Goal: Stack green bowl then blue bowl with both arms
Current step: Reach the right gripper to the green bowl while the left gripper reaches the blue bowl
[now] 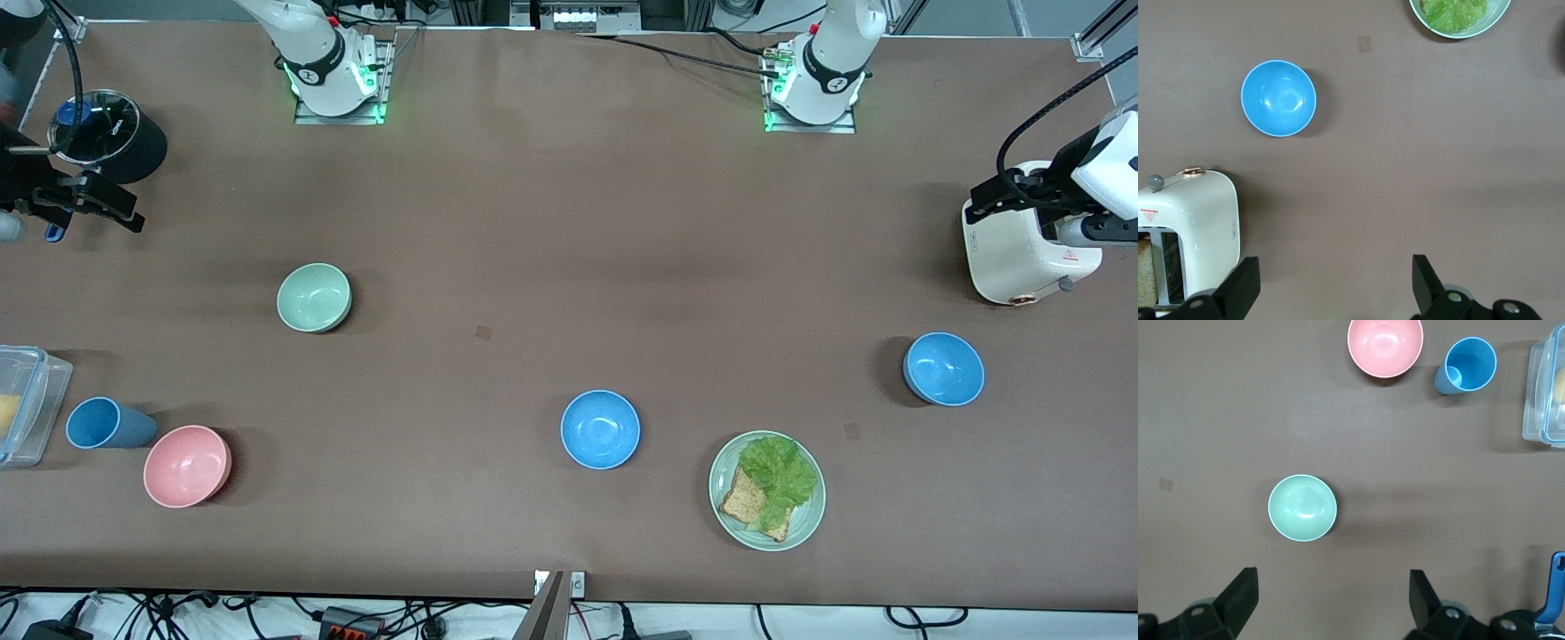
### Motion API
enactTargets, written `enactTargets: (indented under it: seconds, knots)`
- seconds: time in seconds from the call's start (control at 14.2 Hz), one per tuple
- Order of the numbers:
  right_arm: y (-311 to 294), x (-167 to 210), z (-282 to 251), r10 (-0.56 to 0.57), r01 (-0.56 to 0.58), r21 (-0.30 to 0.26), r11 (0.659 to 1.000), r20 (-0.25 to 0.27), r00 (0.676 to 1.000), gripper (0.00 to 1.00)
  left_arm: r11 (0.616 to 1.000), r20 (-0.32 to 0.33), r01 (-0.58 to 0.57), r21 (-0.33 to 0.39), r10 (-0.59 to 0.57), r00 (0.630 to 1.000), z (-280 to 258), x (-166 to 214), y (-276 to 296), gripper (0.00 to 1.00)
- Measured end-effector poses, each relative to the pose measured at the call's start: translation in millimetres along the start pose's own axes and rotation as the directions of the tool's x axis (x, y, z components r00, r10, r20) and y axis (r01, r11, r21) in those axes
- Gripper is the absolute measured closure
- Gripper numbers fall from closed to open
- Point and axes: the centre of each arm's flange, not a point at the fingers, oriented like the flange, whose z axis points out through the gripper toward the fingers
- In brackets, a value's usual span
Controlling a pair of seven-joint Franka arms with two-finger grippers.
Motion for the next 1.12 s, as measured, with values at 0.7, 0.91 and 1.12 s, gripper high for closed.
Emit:
enactTargets:
  seconds: [0.7,0.91,1.12]
  knots:
    - [-2.4,3.6,26.4,-0.005,0.005,0.000,1.000,0.051,0.999,0.00,1.000,0.003,0.018,-0.002,-0.018,1.000,3.2,1.8,-9.7,0.00]
    - [-17.5,21.6,84.3,-0.030,0.031,-0.003,1.000,0.138,0.990,0.00,0.998,0.008,0.063,-0.005,-0.063,0.998,17.2,9.7,-35.5,0.00]
    - [-28.3,48.8,166.4,-0.045,0.049,-0.011,0.999,0.198,0.979,0.00,0.993,-0.015,0.121,-0.005,-0.121,0.993,53.9,34.6,-73.8,0.00]
